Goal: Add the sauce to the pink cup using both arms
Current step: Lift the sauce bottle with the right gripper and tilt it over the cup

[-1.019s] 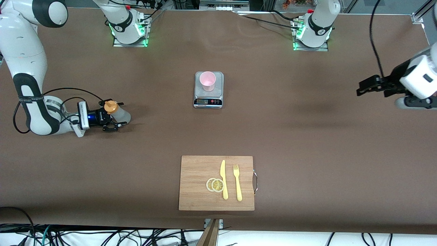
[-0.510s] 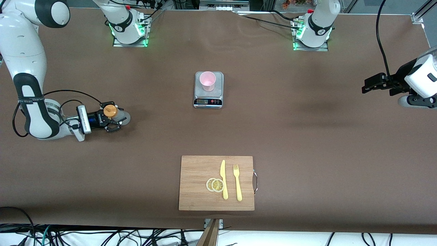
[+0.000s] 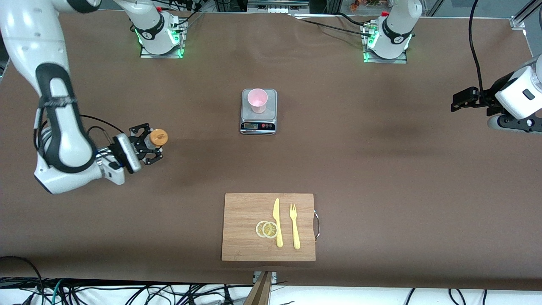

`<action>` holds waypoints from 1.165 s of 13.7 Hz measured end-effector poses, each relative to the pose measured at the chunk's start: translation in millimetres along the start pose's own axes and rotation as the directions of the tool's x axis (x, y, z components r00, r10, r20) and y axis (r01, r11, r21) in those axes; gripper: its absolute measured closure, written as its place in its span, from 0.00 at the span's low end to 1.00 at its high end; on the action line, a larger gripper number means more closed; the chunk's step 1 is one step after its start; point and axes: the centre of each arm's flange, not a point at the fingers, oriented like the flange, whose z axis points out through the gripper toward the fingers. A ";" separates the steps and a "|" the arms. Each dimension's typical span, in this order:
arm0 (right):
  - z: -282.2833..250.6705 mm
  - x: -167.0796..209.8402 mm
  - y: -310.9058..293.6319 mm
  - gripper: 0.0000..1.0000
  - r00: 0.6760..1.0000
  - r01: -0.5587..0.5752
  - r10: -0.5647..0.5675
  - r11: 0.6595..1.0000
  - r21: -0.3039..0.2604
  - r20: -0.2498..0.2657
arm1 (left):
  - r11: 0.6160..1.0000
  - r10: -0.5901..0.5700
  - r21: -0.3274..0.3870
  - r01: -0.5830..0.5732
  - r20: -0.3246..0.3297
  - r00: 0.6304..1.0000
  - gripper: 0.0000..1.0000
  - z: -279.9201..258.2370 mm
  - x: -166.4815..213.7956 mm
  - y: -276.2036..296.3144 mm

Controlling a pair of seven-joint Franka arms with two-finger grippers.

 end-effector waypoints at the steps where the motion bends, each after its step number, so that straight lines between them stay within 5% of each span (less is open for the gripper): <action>1: 5.6 38.5 -5.7 0.69 0.992 -0.036 0.037 0.999 -0.004 0.118 | 1.000 0.000 0.000 0.000 0.001 1.000 0.00 0.2 -0.1 -0.1; 4: 54.5 130.7 -11.9 0.69 0.919 -0.111 0.115 0.993 -0.033 0.378 | 1.000 0.000 -0.001 0.000 0.005 1.000 0.00 1.2 0.2 -0.2; 7: 103.8 180.0 -14.9 0.69 0.824 -0.150 0.172 0.985 -0.086 0.541 | 1.000 0.001 -0.001 -0.001 0.006 1.000 0.00 2.0 0.8 -0.3; 16: 224.4 252.1 -39.7 0.69 0.578 -0.176 0.297 0.955 -0.240 0.760 | 1.000 -0.005 -0.002 0.005 0.008 1.000 0.00 2.9 1.2 -3.9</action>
